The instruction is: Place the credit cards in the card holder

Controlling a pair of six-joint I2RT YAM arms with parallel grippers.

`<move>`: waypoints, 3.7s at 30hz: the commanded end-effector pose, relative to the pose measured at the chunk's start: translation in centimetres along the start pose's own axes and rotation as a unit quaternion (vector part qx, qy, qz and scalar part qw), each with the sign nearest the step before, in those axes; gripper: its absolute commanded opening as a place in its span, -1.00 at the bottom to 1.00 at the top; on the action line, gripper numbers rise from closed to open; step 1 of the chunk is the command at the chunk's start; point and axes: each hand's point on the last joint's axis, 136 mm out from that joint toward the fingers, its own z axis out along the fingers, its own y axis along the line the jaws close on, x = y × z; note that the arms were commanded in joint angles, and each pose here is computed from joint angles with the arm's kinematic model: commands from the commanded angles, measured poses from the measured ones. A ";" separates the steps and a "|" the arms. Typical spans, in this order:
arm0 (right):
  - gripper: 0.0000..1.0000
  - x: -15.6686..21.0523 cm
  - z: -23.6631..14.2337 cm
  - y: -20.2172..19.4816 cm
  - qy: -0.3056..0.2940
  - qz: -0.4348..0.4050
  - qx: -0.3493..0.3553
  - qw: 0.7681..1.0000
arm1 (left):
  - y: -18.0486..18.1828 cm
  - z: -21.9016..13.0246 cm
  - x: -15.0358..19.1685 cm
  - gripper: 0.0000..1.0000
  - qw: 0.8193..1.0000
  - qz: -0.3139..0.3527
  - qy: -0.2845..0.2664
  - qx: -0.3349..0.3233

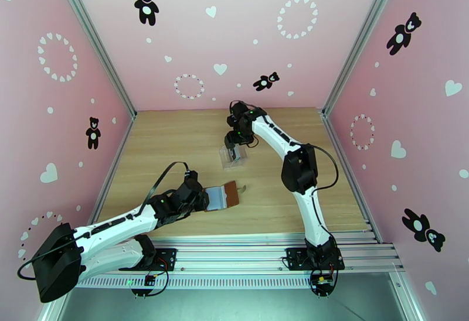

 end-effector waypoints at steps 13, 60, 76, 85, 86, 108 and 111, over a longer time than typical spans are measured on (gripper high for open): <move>0.26 1.9 3.2 -1.0 0.063 -0.004 0.053 0.997 | 0.8 0.3 0.6 -0.39 1.000 -0.008 0.005 -0.006; 0.03 1.0 0.5 -3.3 0.045 -0.048 0.218 0.974 | 0.9 1.0 0.9 -0.38 1.000 -0.009 0.013 -0.008; -0.30 0.7 -1.4 -4.4 0.037 -0.039 0.231 0.971 | 0.4 1.0 1.0 -0.38 1.000 -0.011 0.016 0.002; -0.33 0.4 -2.3 -5.3 0.031 -0.033 0.246 0.968 | 0.5 1.2 0.9 -0.38 1.000 -0.009 0.016 -0.004; -0.30 0.4 -2.4 -5.3 0.030 -0.032 0.246 0.968 | 0.6 1.2 1.0 -0.38 1.000 -0.009 0.017 -0.005; 0.26 2.4 2.0 -1.2 0.080 -0.004 0.098 0.992 | 0.6 1.0 1.0 -0.38 1.000 -0.010 0.016 -0.003; 0.26 2.5 2.1 0.3 0.078 -0.011 0.084 0.993 | 0.6 1.0 1.0 -0.38 1.000 -0.009 0.015 -0.003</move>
